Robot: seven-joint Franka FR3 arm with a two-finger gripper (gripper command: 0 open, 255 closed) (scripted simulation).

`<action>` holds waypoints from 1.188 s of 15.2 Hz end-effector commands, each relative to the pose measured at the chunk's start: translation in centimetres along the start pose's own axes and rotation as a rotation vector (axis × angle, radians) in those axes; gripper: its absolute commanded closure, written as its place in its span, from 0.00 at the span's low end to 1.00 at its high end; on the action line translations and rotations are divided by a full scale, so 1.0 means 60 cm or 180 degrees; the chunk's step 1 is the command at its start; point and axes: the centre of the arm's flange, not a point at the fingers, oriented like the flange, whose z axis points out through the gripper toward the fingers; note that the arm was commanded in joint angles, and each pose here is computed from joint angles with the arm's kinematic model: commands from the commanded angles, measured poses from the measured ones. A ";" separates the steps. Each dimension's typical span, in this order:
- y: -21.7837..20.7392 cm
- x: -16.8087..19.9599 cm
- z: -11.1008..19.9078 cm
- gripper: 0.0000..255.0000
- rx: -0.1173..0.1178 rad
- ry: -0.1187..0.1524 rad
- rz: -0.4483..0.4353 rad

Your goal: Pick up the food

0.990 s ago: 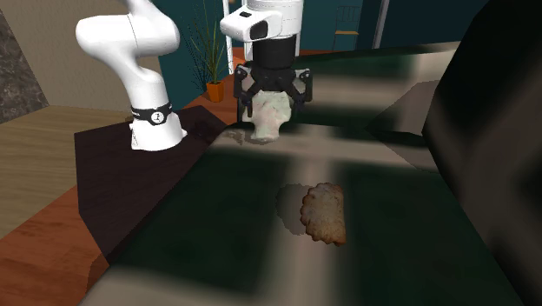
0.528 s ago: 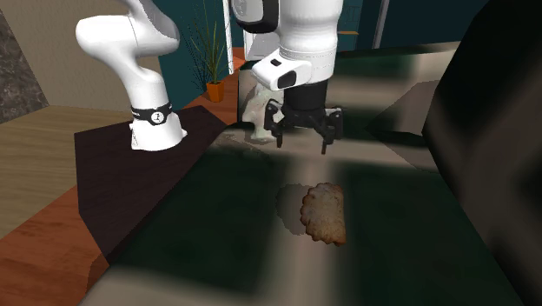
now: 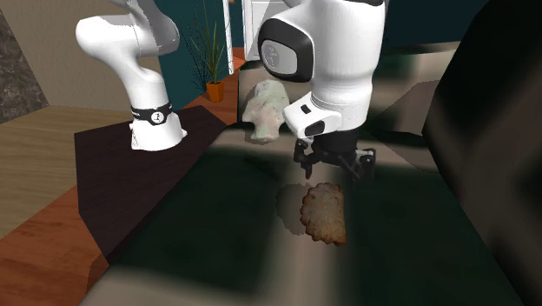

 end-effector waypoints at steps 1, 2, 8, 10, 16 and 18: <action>-0.003 0.006 0.020 0.00 0.0007 -0.0003 0.0024; -0.003 0.008 0.029 0.00 0.0007 -0.0003 0.0024; -0.004 0.014 0.061 1.00 0.0007 -0.0003 0.0024; -0.005 0.014 0.061 1.00 0.0007 -0.0003 0.0024; -0.005 0.014 0.061 1.00 0.0007 -0.0003 0.0024; -0.003 0.013 0.051 1.00 0.0007 -0.0003 0.0024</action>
